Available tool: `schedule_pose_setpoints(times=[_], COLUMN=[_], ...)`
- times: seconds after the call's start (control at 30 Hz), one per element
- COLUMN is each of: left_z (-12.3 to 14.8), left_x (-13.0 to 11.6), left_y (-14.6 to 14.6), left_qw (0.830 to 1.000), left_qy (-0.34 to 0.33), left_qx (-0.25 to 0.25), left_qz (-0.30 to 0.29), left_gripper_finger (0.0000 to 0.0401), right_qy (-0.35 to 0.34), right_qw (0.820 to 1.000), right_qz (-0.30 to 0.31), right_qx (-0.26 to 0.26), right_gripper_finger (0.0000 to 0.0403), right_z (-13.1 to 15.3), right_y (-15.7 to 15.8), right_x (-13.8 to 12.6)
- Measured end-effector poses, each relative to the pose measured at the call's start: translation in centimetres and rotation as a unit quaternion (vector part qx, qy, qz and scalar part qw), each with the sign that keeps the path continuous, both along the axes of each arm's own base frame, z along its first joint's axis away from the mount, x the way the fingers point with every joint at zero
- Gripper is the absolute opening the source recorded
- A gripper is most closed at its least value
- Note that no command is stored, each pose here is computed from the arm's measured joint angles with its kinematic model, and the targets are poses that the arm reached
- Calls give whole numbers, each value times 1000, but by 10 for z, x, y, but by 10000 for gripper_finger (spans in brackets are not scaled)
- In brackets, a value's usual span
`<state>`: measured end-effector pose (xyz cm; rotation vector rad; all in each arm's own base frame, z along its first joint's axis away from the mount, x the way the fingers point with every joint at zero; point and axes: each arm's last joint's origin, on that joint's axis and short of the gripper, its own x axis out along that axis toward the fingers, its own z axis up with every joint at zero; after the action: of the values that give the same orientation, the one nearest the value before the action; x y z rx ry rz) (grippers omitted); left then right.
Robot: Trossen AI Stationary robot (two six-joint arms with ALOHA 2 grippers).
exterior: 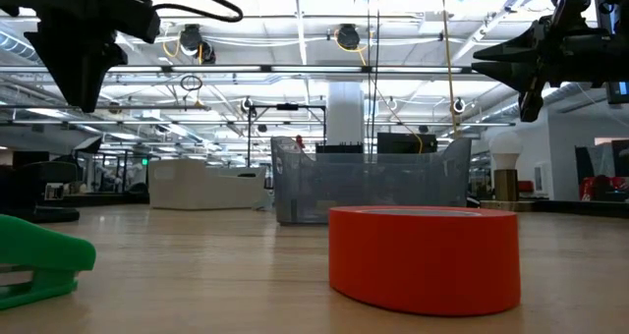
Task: Pick and place Stapler, Stapler remover, tape
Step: Put the black stapler into the gray bin
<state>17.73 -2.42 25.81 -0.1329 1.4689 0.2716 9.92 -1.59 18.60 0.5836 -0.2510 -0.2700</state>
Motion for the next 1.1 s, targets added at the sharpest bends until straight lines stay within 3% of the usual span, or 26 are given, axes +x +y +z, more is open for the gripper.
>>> schedule_pose_setpoints(times=[0.17,0.53,0.83,1.1], left_z=[-12,-35,-49,-63], left_x=[-5,-15,-26,-35], left_y=[2,3,0,-1], left_qw=[999,997,988,979], left_qy=[18,68,124,158], left_qx=[20,21,-16,-14], left_qz=[36,23,-88,-126], left_gripper_finger=[204,288,285,276], right_qy=[0,0,0,2], right_qw=[1000,1000,1000,1000], right_qz=[0,0,0,-1], right_qx=[0,0,0,-6], right_gripper_finger=[71,71,71,71], right_z=[0,0,0,0], right_y=[0,0,0,0], right_x=[0,0,0,0])
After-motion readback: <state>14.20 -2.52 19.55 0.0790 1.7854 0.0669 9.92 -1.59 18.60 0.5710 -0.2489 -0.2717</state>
